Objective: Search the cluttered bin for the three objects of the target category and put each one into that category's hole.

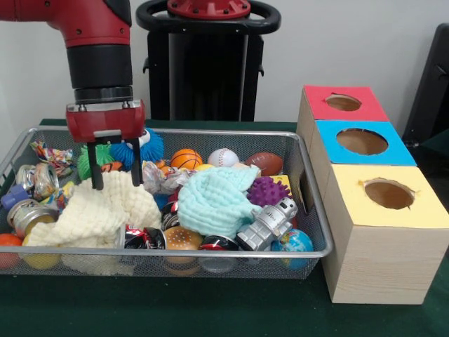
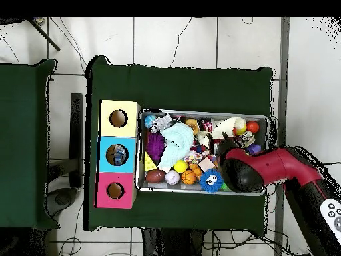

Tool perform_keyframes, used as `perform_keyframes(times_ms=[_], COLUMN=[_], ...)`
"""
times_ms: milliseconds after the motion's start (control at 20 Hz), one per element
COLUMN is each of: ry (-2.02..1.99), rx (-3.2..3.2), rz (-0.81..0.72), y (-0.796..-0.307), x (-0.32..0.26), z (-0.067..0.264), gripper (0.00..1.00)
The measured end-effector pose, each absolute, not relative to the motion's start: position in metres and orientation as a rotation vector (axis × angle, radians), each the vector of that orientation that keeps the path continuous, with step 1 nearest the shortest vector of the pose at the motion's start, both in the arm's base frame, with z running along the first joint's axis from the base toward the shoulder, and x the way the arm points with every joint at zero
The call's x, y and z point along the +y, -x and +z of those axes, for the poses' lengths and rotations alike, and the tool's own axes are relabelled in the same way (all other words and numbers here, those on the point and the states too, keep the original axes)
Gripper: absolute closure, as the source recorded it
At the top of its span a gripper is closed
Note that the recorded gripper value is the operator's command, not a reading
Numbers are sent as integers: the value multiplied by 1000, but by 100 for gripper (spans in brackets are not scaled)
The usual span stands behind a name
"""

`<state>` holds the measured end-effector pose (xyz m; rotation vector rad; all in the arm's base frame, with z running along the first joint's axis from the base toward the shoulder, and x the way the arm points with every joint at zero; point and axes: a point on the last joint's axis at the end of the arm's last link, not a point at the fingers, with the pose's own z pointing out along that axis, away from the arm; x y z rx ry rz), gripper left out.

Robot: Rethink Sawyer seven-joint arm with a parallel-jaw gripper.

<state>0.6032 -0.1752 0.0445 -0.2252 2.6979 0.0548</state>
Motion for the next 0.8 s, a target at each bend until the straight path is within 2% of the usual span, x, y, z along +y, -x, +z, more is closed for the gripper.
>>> perform_keyframes(times_ms=[800], ry=[220], rx=[2656], rz=[-38], y=[-627], x=[-197], z=[62], gripper=[0])
